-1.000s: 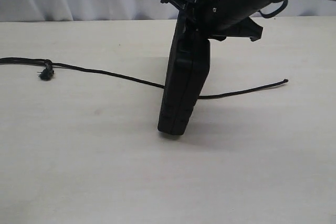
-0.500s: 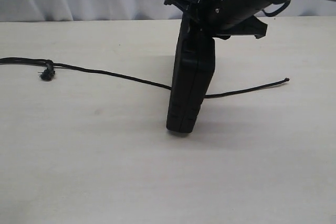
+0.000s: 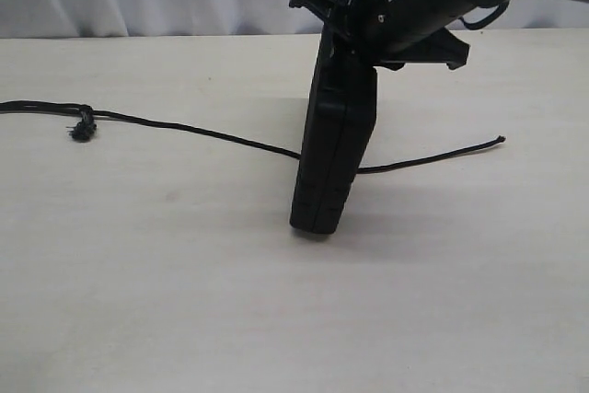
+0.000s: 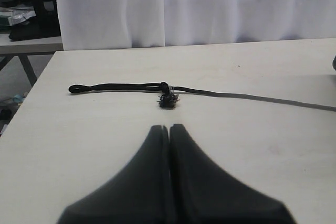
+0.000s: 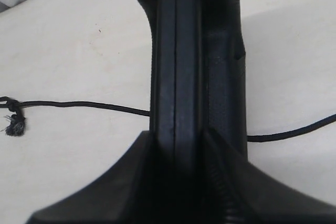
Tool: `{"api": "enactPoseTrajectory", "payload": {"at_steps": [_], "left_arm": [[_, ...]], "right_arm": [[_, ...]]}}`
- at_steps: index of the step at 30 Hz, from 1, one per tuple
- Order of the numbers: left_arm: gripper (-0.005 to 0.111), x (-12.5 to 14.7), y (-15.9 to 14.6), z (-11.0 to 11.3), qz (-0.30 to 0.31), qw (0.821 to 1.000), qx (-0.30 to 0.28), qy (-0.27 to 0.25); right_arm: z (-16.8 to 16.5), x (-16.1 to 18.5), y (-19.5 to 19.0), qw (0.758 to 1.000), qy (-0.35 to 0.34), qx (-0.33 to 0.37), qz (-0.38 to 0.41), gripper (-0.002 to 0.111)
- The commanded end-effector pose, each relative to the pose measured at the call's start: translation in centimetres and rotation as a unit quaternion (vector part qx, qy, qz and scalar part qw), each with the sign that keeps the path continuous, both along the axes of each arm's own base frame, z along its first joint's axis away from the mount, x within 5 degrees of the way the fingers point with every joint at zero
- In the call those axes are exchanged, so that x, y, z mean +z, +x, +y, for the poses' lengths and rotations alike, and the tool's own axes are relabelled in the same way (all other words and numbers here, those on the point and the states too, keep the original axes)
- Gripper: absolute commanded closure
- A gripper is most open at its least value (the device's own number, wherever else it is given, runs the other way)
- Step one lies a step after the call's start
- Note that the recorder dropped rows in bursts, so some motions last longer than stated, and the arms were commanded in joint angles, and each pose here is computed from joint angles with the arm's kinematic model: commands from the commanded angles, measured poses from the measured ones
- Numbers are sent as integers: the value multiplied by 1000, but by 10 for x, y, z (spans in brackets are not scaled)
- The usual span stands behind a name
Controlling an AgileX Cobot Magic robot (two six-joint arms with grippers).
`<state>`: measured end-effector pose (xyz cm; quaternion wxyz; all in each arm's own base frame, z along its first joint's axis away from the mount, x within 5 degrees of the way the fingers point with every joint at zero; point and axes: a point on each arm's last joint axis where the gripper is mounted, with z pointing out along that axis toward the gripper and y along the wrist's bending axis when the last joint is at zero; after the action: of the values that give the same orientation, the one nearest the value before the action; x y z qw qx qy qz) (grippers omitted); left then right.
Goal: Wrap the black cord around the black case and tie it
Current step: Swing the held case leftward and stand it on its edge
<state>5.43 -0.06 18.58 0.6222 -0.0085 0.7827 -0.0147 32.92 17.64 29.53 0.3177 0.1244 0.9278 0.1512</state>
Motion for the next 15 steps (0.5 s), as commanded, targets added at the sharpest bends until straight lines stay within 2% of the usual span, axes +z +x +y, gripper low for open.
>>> {"api": "enactPoseTrajectory", "payload": {"at_steps": [1, 15], "left_arm": [[107, 0, 0, 0, -3, 1000, -3, 0], [107, 0, 0, 0, -3, 1000, -3, 0]], "right_arm": [[2, 25, 0, 997, 38, 13, -70, 104], [19, 25, -10, 997, 39, 27, -63, 104]]}}
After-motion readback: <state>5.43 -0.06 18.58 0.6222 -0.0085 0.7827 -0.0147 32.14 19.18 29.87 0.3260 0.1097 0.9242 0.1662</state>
